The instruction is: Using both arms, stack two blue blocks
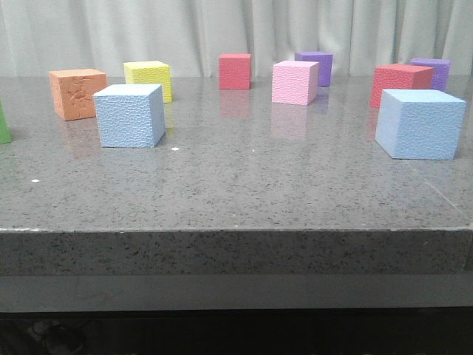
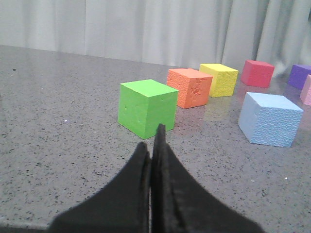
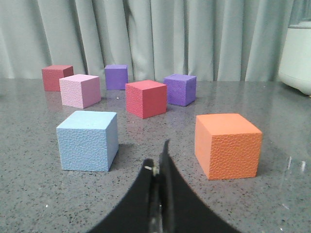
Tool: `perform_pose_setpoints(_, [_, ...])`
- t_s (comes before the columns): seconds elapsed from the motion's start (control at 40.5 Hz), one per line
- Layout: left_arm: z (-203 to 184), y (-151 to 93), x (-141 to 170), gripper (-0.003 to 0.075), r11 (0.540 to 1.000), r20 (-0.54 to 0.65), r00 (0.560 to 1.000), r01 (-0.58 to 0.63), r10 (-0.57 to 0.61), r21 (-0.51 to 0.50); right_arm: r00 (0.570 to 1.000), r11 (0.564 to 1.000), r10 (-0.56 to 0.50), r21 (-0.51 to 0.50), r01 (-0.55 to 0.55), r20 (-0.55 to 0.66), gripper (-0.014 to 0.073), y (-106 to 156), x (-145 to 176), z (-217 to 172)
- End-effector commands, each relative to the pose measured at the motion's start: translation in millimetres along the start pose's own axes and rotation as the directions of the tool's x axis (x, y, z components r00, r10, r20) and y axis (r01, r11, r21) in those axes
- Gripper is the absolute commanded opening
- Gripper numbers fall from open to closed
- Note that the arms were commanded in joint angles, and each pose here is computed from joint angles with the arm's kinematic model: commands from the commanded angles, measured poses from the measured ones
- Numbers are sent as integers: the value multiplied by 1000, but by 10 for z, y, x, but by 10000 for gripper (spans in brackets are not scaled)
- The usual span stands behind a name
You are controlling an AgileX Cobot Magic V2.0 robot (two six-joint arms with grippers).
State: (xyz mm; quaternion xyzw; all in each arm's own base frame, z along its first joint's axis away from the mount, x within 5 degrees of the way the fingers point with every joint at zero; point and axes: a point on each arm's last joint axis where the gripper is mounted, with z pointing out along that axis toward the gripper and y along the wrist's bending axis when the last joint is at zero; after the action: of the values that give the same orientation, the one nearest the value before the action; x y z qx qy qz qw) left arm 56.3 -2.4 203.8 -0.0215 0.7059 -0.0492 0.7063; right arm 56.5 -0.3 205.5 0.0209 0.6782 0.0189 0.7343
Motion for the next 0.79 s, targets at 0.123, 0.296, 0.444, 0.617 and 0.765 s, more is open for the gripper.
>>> perform_pose_setpoints(0.123, [-5, 7, 34, -18, 1000, 71, 997, 6, -6, 4, 995, 1000, -4, 2, 4, 104, -69, 0, -90, -20])
perform_pose_setpoints(0.296, [-5, 7, 34, -18, 1000, 71, 997, 6, -6, 4, 995, 1000, -4, 2, 4, 104, -69, 0, -90, -20])
perform_pose_setpoints(0.444, [-6, 7, 28, -18, 1000, 78, 997, 6, -6, 4, 995, 1000, -4, 2, 4, 104, -69, 0, -90, -20])
perform_pose_setpoints(0.617, [-10, 4, -14, -18, 1000, 112, 994, 5, -6, 6, 994, 1000, -4, 1, 4, 113, -69, 1, -100, -21])
perform_pose_setpoints(0.765, [-60, -23, -267, -18, 1000, 159, 987, 14, -17, 15, 992, 1000, -4, -2, 4, 127, -69, 15, -311, -50])
